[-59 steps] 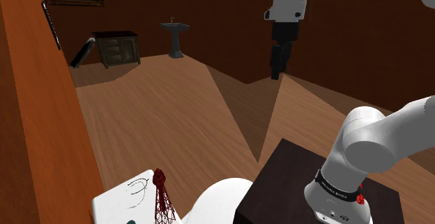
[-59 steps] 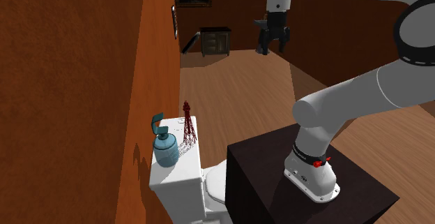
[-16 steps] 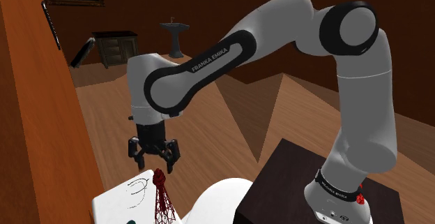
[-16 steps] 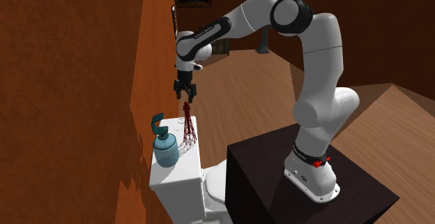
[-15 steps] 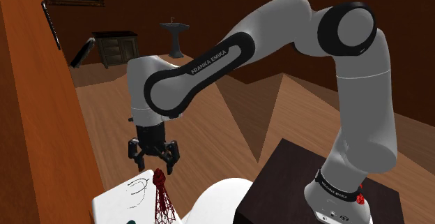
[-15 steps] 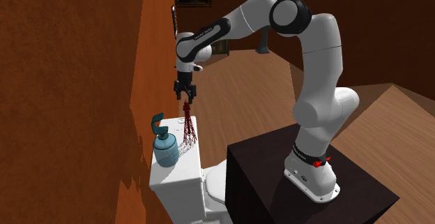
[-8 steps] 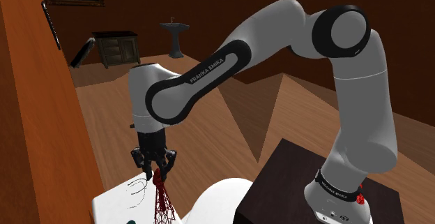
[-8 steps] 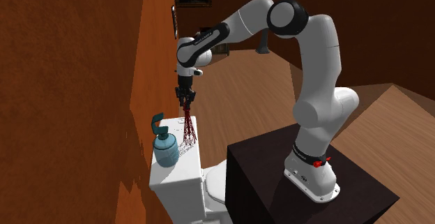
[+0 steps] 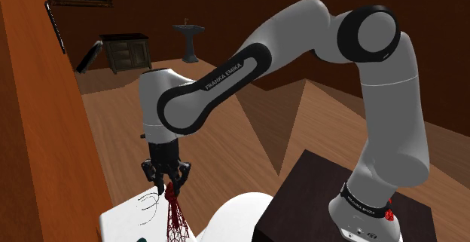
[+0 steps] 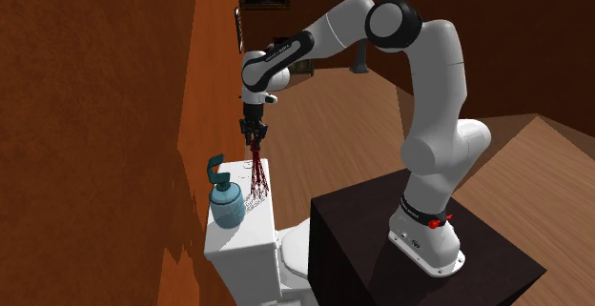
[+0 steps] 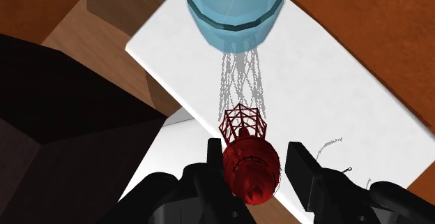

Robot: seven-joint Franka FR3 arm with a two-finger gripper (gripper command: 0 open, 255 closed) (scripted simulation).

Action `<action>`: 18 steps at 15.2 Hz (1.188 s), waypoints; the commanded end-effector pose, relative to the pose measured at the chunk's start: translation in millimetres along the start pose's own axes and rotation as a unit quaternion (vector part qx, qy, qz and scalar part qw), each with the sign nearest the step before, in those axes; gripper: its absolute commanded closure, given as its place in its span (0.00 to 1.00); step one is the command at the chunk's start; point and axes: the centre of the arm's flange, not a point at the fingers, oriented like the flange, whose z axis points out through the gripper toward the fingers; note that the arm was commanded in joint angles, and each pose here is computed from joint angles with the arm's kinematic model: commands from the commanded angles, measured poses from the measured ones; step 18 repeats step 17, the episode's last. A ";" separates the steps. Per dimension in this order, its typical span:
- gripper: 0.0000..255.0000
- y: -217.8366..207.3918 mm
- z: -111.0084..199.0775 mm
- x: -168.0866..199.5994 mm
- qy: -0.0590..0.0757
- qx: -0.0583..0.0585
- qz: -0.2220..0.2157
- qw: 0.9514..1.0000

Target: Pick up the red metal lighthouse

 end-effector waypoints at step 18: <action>1.00 9.1 -75.7 -19.4 0.000 -0.001 0.000 1.000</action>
